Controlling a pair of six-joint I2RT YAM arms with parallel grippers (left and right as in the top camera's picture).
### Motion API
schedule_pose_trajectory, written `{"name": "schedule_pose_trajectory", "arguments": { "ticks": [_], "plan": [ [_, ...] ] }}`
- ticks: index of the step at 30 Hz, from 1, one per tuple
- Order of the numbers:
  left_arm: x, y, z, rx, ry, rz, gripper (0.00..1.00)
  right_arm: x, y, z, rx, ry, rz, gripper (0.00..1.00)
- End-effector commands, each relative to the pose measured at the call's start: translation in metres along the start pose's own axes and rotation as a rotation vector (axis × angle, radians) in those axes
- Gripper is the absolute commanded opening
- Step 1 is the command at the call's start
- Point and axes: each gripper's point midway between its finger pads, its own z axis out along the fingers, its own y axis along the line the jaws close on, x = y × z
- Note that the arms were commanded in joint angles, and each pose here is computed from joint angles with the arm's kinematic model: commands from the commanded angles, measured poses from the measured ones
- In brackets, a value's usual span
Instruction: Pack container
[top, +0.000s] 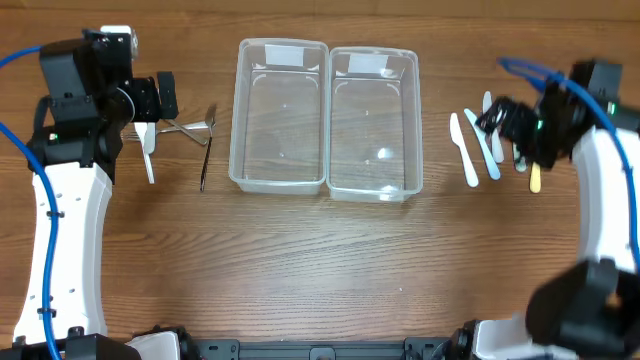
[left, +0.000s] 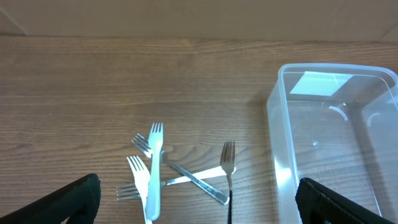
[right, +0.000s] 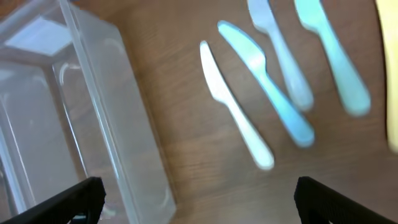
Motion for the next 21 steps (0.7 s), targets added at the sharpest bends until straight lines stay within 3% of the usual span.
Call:
{"name": "schedule_pose_trajectory", "arguments": {
  "ticks": [1, 3, 8, 15, 21],
  "plan": [
    [-0.013, 0.003, -0.005, -0.009, -0.031, 0.025, 1.0, -0.046, 0.013, -0.002, -0.017, -0.093, -0.097, 1.0],
    [-0.013, 0.003, -0.005, -0.008, -0.03, 0.024, 1.0, -0.06, 0.015, 0.0, -0.02, -0.139, -0.146, 1.0],
    [-0.011, 0.003, -0.004, -0.008, -0.024, 0.023, 1.0, -0.063, 0.0, 0.0, 0.076, -0.149, -0.216, 0.89],
    [-0.011, 0.003, -0.004, -0.008, -0.024, 0.023, 1.0, -0.046, -0.007, 0.027, 0.152, -0.039, -0.319, 0.95],
    [-0.011, 0.003, -0.004, -0.008, -0.024, 0.023, 1.0, -0.027, -0.014, 0.079, 0.147, 0.1, -0.313, 0.86]
  ]
}}
